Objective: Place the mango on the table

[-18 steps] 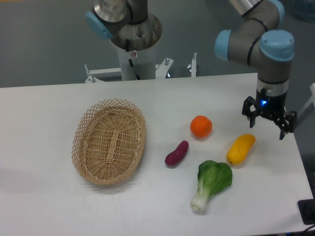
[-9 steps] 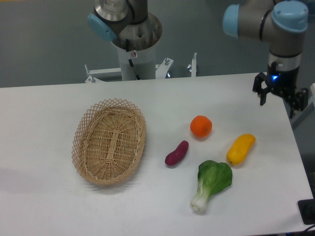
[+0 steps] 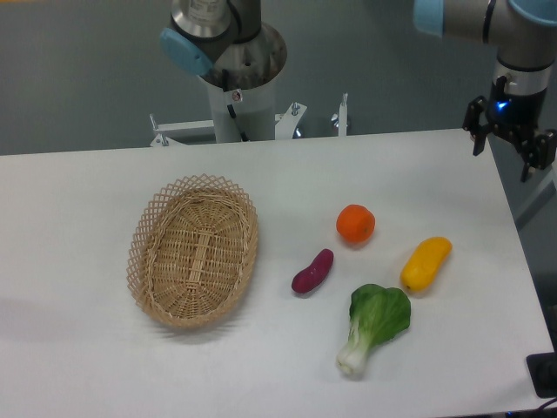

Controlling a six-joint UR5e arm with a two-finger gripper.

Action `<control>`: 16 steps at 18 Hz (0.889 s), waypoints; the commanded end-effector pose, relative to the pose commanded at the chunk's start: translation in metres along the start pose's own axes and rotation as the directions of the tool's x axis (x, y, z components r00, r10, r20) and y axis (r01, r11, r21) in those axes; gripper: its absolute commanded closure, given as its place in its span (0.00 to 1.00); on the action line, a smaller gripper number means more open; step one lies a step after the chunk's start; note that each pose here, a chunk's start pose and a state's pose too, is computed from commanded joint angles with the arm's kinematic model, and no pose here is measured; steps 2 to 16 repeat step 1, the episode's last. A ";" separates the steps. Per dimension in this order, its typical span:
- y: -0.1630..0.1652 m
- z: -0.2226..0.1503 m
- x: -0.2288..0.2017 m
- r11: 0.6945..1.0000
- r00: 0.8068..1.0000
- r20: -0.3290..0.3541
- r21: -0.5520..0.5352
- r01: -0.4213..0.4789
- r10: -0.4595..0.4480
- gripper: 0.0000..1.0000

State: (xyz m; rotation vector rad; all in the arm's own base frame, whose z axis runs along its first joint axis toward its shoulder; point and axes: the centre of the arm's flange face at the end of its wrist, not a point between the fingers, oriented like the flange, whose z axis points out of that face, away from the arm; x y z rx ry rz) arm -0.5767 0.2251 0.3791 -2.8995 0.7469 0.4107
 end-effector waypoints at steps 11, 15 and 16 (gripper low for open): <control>0.000 -0.002 0.000 1.000 1.000 0.004 -0.002 -0.001 0.001 0.00; 0.000 -0.002 0.000 1.000 1.000 0.004 -0.002 -0.001 0.001 0.00; 0.000 -0.002 0.000 1.000 1.000 0.004 -0.002 -0.001 0.001 0.00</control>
